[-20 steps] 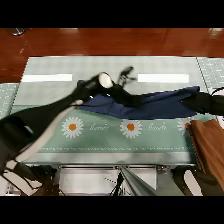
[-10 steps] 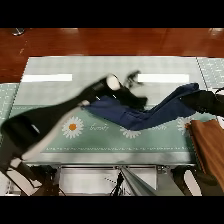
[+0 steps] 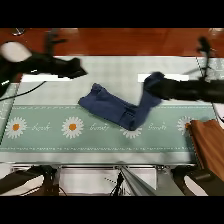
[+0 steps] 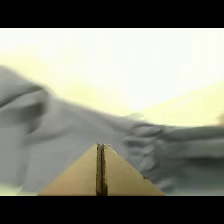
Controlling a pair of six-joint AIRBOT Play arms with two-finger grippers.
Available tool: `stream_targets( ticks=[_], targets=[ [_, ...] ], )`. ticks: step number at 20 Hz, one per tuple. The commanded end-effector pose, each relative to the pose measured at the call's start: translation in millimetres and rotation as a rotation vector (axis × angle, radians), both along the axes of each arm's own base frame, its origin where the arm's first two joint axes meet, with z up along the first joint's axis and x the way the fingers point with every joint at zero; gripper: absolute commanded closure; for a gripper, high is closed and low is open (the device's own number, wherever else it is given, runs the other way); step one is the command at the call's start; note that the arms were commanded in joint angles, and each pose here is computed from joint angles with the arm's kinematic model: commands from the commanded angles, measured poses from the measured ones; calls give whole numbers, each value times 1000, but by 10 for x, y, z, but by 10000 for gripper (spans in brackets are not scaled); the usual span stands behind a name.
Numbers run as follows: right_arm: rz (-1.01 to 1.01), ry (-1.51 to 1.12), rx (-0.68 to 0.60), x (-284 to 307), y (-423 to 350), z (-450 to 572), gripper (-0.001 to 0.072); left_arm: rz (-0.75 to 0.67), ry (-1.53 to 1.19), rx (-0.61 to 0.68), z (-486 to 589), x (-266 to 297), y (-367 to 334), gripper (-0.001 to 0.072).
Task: Fold the shirts.
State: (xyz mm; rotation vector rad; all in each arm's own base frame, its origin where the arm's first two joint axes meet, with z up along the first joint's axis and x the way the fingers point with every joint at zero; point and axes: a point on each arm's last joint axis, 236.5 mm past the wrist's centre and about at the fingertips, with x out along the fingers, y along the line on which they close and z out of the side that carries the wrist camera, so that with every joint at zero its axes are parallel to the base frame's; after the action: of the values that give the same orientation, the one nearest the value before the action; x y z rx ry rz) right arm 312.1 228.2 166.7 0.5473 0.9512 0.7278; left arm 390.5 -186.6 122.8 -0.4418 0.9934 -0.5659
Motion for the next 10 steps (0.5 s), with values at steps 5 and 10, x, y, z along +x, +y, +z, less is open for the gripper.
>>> stream_targets(
  ticks=[5, 10],
  targets=[
    [209, 96, -26, 599, 1590, -765, 687, 81, -63, 31, -241, -1047, 466, 682],
    [212, 202, -14, 817, 1898, -1272, 687, 82, 14, 35, -606, -1264, 474, 683]
  ],
)
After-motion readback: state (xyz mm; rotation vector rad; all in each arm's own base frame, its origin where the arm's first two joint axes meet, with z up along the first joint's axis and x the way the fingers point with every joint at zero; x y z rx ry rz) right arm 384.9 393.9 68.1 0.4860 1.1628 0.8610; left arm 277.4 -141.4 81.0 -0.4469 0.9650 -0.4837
